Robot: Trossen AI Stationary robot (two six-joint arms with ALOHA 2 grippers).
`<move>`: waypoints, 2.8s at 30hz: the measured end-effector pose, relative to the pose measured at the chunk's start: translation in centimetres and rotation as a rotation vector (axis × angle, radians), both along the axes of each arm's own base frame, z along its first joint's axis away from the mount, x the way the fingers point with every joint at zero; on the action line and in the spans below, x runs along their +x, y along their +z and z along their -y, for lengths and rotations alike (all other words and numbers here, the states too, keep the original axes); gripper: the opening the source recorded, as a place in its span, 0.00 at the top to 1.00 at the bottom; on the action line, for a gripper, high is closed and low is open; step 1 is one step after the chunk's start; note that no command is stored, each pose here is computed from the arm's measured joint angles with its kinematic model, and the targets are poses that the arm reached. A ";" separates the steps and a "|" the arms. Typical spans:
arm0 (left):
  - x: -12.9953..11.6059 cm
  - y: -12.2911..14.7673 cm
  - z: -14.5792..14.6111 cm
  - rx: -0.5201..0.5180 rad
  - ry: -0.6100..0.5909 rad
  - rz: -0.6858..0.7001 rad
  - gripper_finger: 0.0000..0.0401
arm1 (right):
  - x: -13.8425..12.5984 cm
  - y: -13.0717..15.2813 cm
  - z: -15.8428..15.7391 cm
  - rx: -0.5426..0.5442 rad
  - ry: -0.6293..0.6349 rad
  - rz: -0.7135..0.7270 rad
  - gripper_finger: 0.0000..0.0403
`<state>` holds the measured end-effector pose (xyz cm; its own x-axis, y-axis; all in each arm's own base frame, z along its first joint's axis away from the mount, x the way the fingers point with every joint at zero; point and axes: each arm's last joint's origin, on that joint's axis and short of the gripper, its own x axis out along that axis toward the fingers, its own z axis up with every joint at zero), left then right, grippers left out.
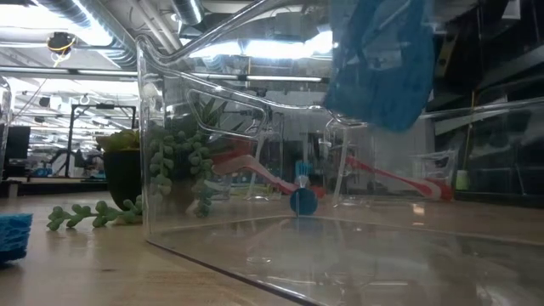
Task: Pick & Place Kitchen Sink Supplies
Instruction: Put the blue sponge into the bottom transparent bin
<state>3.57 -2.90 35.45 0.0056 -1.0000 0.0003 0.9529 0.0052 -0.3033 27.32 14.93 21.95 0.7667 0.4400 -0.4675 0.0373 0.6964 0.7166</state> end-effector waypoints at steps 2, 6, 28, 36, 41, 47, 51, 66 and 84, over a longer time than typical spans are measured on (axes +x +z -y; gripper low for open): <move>0.0 0.0 0.0 0.000 0.001 0.000 0.98 | 0.2 -0.5 0.0 -0.008 -0.004 -0.014 0.96; 0.0 0.0 0.0 0.000 0.000 0.000 0.98 | 0.9 -1.4 0.1 -0.012 -0.015 -0.025 0.96; 0.0 0.0 0.0 0.000 0.001 -0.001 0.98 | 2.8 -4.0 1.5 -0.034 -0.025 -0.069 0.92; 0.0 0.0 0.0 0.000 0.001 0.000 0.98 | 2.9 -4.0 1.7 -0.071 -0.035 -0.052 0.92; 0.0 0.0 0.0 0.000 0.000 0.000 0.98 | 2.9 -4.0 1.7 -0.087 -0.030 -0.039 0.90; 0.0 0.0 0.0 0.000 0.000 0.000 0.98 | 3.0 -4.0 1.9 -0.096 -0.053 -0.036 0.78; 0.0 0.0 0.0 0.000 0.001 0.000 0.98 | 3.2 -4.0 2.2 -0.091 -0.068 -0.039 0.68; 0.0 0.0 0.0 0.000 0.001 0.000 0.98 | 3.8 -2.9 5.1 -0.050 -0.097 -0.021 0.59; 0.0 0.0 0.0 0.000 0.000 0.000 0.98 | 0.9 6.0 1.5 0.040 0.007 0.357 0.60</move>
<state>3.57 -2.90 35.45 0.0057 -1.0000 0.0003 0.9529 0.0054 -0.3031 28.23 13.44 27.91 0.8752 0.4588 -0.1530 -0.2253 0.6667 0.7105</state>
